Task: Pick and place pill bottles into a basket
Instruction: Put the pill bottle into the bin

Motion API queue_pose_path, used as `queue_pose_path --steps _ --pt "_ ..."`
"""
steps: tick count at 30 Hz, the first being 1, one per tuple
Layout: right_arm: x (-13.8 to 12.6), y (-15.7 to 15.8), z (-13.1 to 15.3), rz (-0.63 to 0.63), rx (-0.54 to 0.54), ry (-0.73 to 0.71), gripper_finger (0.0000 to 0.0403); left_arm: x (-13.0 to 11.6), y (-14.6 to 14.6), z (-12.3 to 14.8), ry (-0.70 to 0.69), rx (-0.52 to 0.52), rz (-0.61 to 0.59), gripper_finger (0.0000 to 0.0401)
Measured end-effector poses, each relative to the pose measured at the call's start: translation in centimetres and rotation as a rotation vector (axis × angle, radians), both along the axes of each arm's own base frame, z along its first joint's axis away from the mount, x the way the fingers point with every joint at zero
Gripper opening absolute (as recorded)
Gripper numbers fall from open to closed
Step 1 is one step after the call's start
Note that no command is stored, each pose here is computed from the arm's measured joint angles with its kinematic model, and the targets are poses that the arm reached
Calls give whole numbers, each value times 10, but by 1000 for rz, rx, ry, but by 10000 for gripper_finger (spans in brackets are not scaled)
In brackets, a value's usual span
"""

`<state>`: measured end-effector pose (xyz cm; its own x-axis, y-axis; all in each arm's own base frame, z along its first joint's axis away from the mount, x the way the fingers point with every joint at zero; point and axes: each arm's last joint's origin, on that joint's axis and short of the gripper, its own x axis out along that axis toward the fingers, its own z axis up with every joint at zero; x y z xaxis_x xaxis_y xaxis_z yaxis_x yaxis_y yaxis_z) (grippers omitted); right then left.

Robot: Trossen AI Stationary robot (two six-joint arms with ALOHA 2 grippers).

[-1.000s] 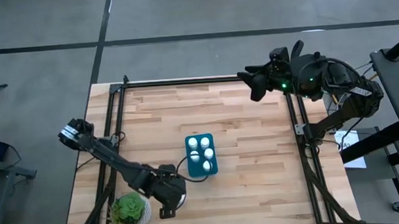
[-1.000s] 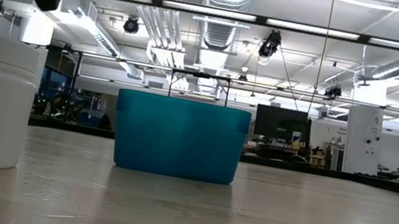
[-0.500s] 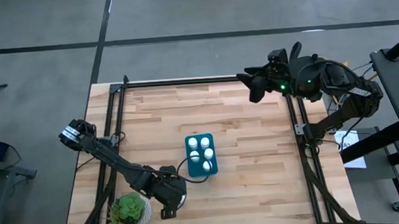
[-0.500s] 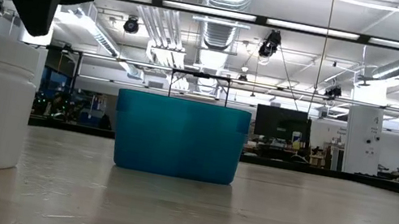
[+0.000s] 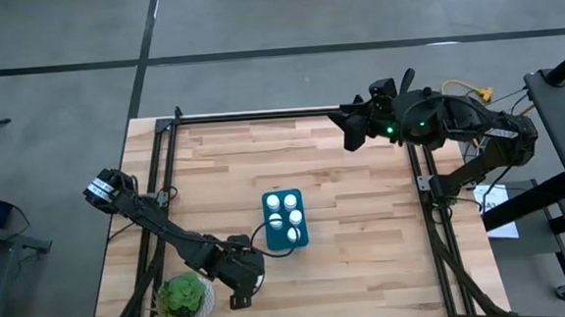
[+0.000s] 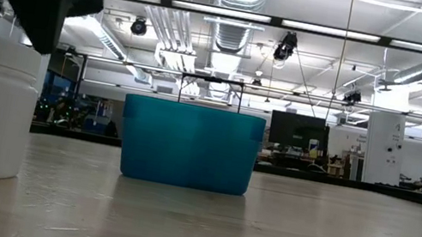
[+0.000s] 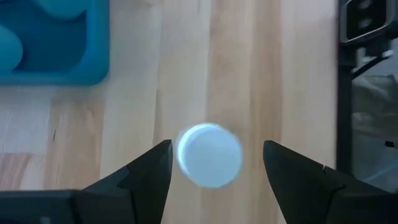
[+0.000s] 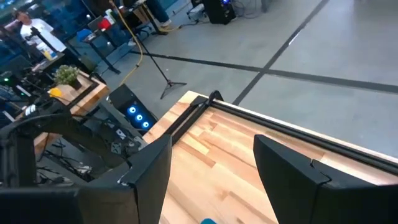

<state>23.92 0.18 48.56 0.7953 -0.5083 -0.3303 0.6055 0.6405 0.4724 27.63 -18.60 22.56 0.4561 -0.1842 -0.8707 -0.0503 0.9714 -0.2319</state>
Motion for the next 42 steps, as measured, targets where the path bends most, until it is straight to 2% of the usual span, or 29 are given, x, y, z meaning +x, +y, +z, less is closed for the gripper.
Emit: queue_pose_path --steps 5,19,29,37,39,42 --pt "3 3 2 17 -3 -44 219 -4 3 -9 32 11 27 233" --pt "4 3 6 22 -3 -78 219 -2 2 -10 8 13 22 233" --pt "5 5 6 33 3 -86 219 14 -10 -41 56 -3 19 233" --pt "5 6 6 69 16 -86 219 15 -11 -47 73 1 31 232" --pt "5 6 6 73 18 -86 219 15 -11 -47 73 1 31 226" --pt "5 6 6 73 18 -86 219 15 -11 -47 73 1 31 197"
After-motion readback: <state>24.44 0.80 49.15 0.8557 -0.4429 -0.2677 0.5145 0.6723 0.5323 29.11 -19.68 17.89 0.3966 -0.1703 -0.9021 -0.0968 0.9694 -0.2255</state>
